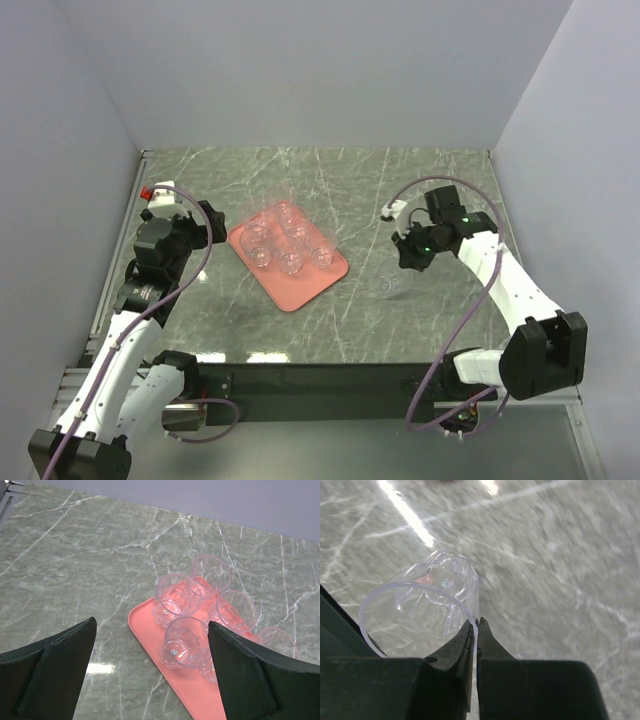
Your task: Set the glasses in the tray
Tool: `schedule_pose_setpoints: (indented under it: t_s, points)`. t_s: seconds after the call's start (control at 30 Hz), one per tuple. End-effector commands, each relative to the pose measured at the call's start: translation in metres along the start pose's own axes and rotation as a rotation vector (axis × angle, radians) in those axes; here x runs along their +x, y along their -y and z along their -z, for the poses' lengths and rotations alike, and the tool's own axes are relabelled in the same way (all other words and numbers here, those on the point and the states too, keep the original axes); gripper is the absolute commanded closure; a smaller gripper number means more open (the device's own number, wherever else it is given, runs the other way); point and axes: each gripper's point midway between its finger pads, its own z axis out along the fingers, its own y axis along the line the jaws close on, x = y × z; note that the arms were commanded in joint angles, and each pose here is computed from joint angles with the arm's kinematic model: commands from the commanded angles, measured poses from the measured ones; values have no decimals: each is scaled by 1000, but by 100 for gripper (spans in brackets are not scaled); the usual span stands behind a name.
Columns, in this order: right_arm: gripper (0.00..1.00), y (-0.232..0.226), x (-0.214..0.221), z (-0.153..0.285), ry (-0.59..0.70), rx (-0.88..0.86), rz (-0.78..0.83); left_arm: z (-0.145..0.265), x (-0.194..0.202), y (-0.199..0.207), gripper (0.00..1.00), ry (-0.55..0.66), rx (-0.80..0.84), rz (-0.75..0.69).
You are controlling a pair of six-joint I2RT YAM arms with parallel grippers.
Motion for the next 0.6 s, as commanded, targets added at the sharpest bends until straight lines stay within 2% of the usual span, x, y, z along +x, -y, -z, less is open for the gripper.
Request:
schedule_pose_setpoints:
  t_s: [0.0,0.37,0.57]
  points:
    - [100,-7,-41,-2,62,-1,74,2,-15,2,1,54,6,-12]
    - [100,-63,-124,-38,101,-70,263,3,-16,-5,1,64,-29,-16]
    - [100,-92,-150,-62,78,-72,307,7,-22,-13,1,93,-73,-8]
